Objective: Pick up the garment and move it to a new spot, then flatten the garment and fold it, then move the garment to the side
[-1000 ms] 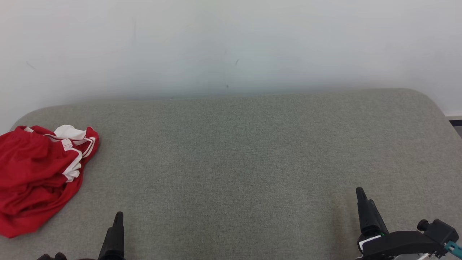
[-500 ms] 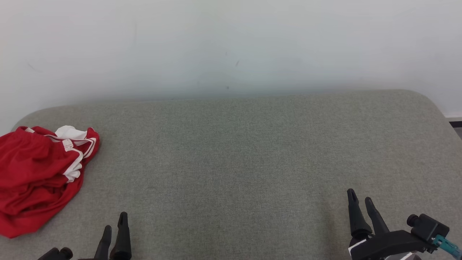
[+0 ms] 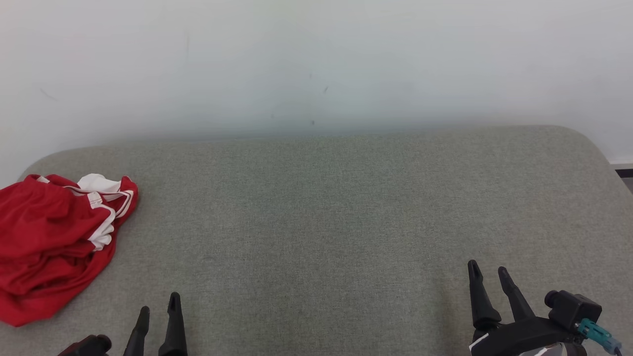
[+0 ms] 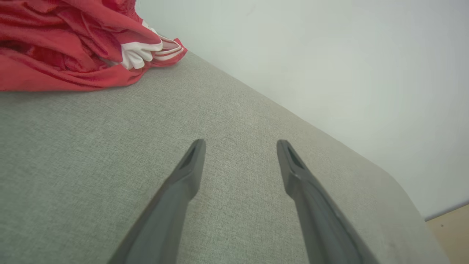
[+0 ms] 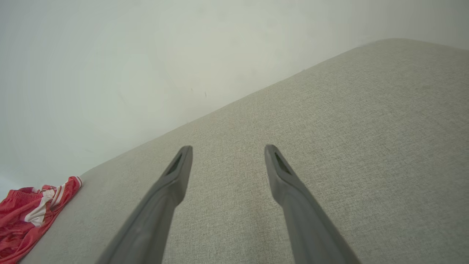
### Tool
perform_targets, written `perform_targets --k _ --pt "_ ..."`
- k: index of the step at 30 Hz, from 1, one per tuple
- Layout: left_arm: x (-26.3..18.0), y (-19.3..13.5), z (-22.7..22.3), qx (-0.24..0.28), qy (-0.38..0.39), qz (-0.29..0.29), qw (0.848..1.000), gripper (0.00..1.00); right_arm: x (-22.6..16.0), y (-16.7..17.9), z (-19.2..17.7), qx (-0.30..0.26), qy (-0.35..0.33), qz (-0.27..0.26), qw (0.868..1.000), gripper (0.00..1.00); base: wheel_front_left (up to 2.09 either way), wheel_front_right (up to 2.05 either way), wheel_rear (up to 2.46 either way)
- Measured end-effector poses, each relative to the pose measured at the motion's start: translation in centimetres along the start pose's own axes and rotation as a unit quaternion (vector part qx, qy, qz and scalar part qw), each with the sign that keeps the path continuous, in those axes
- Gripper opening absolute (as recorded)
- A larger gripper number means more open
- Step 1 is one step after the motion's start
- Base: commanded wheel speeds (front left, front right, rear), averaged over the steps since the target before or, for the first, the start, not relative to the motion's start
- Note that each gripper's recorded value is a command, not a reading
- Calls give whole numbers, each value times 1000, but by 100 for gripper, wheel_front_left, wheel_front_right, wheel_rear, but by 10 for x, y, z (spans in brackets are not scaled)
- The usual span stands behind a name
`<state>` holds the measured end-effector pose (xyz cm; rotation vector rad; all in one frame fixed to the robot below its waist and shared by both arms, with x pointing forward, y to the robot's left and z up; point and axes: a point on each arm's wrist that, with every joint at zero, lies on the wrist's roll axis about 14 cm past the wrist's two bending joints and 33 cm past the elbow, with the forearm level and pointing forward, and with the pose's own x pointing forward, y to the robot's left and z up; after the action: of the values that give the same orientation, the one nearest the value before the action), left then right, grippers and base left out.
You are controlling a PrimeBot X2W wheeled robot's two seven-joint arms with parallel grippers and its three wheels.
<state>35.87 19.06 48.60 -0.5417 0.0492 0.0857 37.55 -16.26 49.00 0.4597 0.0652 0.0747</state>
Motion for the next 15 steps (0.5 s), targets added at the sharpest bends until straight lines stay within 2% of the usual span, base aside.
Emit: perform_targets --k 15 --pt "1 -8 8 92 -23 -15 995 100 -2 6 -1 -82 -2 14 997 100 0 0 0"
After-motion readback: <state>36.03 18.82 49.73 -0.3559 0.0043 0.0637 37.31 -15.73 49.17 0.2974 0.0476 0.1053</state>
